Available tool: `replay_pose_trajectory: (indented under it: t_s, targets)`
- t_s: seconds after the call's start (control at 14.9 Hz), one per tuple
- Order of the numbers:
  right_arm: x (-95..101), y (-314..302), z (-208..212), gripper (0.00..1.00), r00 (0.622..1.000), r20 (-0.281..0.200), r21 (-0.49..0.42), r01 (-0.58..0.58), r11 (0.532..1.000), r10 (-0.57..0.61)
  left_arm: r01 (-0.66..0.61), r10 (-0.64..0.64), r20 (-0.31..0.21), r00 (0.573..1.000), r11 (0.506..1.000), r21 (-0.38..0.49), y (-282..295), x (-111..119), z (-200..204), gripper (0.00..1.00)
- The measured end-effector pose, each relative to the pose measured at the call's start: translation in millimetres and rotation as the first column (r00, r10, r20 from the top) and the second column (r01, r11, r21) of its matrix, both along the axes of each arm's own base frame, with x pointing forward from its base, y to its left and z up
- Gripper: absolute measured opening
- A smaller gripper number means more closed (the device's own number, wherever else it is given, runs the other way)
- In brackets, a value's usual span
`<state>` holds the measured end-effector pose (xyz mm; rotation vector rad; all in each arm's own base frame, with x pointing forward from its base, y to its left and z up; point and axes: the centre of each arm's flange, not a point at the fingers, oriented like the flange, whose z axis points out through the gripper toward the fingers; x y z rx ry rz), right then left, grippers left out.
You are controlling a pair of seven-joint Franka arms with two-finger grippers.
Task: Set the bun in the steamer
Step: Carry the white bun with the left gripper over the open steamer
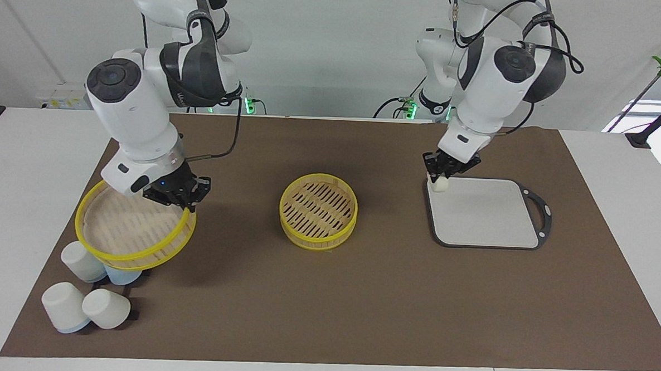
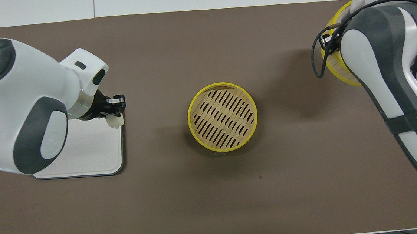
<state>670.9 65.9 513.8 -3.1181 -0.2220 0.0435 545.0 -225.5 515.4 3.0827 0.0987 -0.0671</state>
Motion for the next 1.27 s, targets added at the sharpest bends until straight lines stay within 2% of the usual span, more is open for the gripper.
replay_pose_trajectory:
  t_s: [0.33, 0.6, 0.8, 1.27]
  targets:
    - [-2.9, -17, -14, 0.09, 1.0, -0.018, 0.01, 0.0, 1.0, 0.0, -0.061, 0.061, -0.009, 0.998, 0.998, -0.011, -141, -20, -5, 0.26]
    - [-6.1, -14, -12, 0.09, 1.0, -0.019, 0.011, -0.004, 1.0, 0.005, -0.043, 0.043, -0.012, 0.999, 0.999, 0.009, -217, -33, -58, 0.26]
    - [-8.1, -13, -15, 0.09, 1.0, -0.018, 0.012, -0.006, 1.0, 0.006, -0.043, 0.042, 0.009, 0.999, 0.999, 0.015, -237, -29, -101, 0.27]
    - [-9.2, -12, -17, 0.09, 1.0, -0.02, 0.012, -0.007, 1.0, 0.008, -0.035, 0.034, 0.018, 0.999, 0.999, 0.019, -248, -31, -160, 0.27]
